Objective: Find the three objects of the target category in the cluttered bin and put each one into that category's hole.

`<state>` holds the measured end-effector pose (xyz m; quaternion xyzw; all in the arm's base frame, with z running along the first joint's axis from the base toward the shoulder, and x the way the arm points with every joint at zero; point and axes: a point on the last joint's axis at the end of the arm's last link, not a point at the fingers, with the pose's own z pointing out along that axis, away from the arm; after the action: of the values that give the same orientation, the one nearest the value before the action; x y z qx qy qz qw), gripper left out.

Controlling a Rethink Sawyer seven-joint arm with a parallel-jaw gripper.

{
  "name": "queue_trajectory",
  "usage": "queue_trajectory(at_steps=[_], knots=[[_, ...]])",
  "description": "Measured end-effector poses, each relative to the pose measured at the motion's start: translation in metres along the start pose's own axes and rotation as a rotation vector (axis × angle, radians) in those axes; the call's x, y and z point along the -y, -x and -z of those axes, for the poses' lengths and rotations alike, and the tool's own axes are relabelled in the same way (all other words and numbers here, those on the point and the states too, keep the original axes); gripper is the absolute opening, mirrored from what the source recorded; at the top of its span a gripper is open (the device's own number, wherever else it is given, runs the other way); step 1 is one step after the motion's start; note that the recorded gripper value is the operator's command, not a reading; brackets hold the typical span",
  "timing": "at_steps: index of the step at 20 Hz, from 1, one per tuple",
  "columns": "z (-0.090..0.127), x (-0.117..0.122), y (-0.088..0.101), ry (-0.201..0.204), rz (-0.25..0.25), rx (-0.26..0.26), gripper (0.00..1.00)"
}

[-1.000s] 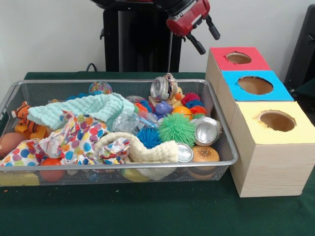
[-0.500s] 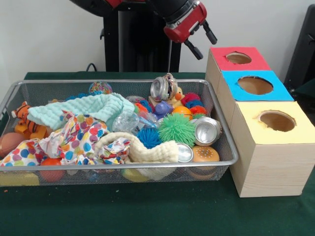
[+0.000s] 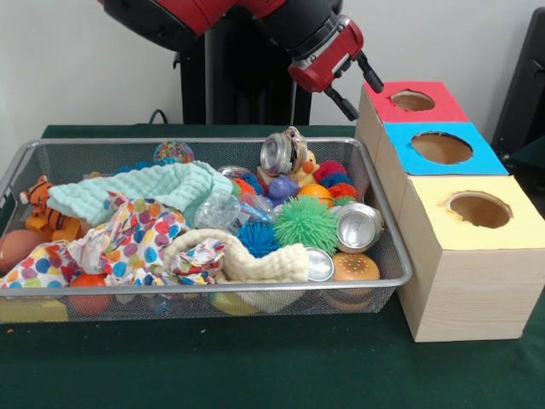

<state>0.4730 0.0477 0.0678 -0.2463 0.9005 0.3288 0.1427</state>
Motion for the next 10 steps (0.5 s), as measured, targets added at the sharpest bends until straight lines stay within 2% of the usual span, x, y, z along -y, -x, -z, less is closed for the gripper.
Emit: queue_trajectory(at_steps=[10], knots=[[-0.0095,0.007,0.0052,0.009,-0.009,0.026,1.0]])
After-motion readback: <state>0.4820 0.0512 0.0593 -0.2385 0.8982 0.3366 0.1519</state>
